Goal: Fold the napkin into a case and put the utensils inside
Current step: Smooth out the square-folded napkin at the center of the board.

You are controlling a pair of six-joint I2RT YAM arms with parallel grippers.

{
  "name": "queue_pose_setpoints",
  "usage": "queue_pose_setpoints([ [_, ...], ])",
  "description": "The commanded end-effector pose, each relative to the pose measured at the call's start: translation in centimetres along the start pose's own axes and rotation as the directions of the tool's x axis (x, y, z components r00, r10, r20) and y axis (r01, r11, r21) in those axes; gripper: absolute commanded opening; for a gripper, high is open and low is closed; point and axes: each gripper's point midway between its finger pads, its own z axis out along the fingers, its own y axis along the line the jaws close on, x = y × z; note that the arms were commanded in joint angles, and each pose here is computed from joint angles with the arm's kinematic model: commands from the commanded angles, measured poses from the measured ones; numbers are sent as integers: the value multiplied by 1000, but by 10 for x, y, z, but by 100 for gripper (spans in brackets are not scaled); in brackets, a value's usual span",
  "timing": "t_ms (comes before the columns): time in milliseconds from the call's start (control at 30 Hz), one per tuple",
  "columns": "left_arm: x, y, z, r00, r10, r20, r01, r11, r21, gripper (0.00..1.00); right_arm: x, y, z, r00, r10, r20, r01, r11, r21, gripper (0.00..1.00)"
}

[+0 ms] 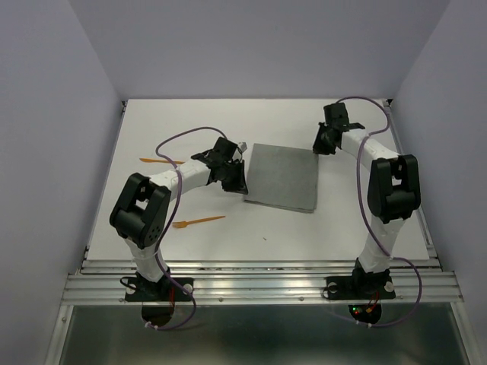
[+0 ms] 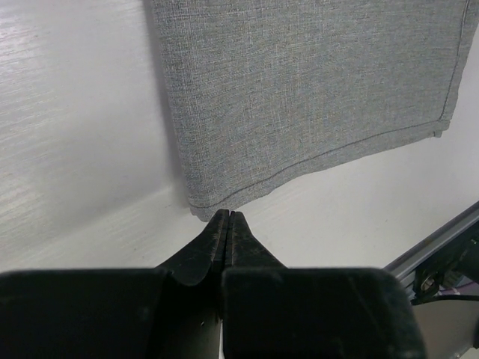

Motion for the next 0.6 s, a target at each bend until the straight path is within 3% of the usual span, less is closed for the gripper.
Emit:
queue_pose_setpoints([
  [0,3,1,1,1000,-2,0,2,1000,7,3,-19,-3,17,999,-5,44,3,999,46,13],
  [267,-10,-8,-7,1000,16,24,-16,1000,21,3,-13,-14,48,1000,-16,20,14,993,116,11],
  [367,-35,-24,-15,997,35,66,-37,999,38,2,-10,-16,54,1000,-23,5,23,992,123,10],
  [567,-72,-39,-7,994,56,97,-60,997,41,2,-23,-2,31,999,-18,35,16,998,63,10],
])
